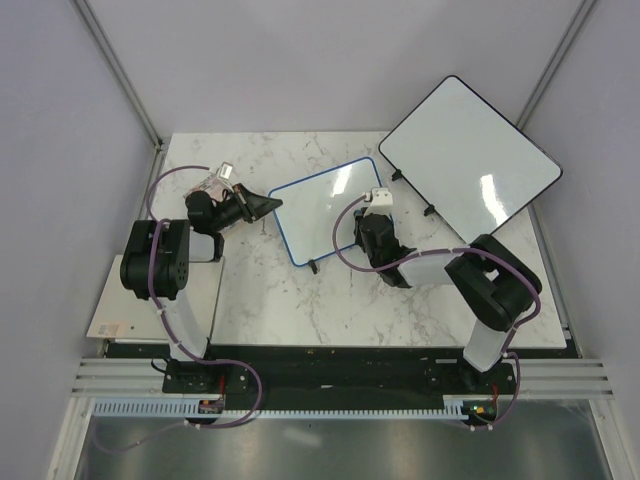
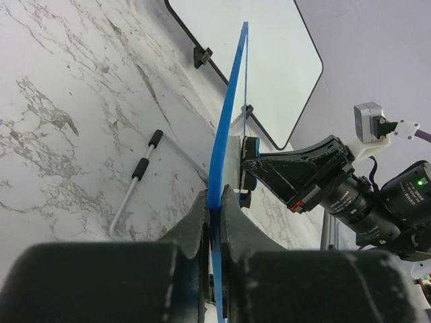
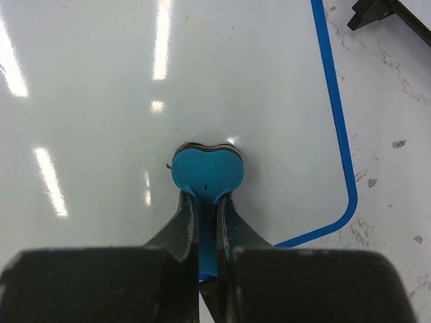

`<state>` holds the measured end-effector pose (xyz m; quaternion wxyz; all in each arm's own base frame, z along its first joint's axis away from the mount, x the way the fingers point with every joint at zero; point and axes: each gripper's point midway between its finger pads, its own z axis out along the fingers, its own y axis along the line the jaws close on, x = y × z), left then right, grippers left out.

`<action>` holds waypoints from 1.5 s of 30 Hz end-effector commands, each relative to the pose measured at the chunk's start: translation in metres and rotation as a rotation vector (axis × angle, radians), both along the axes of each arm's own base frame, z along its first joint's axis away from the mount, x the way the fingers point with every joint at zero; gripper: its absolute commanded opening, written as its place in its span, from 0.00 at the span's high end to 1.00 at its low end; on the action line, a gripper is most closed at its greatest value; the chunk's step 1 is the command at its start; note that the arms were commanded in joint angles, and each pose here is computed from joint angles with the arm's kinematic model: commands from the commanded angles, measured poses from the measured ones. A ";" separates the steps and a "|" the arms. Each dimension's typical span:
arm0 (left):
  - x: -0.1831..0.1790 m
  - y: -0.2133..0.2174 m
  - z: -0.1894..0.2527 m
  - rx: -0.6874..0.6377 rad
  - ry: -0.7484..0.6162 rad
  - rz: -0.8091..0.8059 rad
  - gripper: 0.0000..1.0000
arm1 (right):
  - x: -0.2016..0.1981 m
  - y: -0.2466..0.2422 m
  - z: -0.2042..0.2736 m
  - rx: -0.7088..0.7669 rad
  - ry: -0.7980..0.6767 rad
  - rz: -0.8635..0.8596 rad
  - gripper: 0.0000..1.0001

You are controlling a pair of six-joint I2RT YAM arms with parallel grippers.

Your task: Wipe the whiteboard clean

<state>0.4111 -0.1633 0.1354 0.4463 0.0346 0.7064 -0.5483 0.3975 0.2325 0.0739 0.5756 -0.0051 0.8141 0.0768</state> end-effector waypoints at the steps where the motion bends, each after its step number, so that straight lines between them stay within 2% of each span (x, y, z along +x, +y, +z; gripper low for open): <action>1: -0.024 -0.018 -0.027 0.045 0.025 -0.127 0.98 | -0.013 0.003 -0.033 -0.059 0.091 0.090 1.00; 8: -0.025 -0.018 -0.027 0.042 0.027 -0.129 0.98 | 0.017 0.023 0.015 -0.018 -0.025 0.105 1.00; 14: -0.025 -0.018 -0.027 0.034 0.026 -0.133 0.98 | 0.040 0.021 0.041 0.002 -0.088 0.070 1.00; 21: -0.025 -0.020 -0.026 0.035 0.023 -0.136 0.98 | 0.069 0.024 0.050 0.004 -0.087 0.079 1.00; 26: -0.026 -0.021 -0.026 0.039 0.023 -0.139 0.98 | 0.085 0.056 0.054 0.000 -0.048 0.203 1.00; 31: -0.026 -0.022 -0.025 0.043 0.018 -0.139 0.98 | 0.083 0.072 0.037 -0.040 0.062 0.286 1.00; 38: -0.026 -0.024 -0.026 0.048 0.022 -0.143 0.98 | 0.061 0.085 0.022 0.004 0.138 0.382 1.00; 45: -0.027 -0.026 -0.025 0.053 0.016 -0.148 0.98 | 0.034 0.121 0.018 0.042 0.120 0.476 1.00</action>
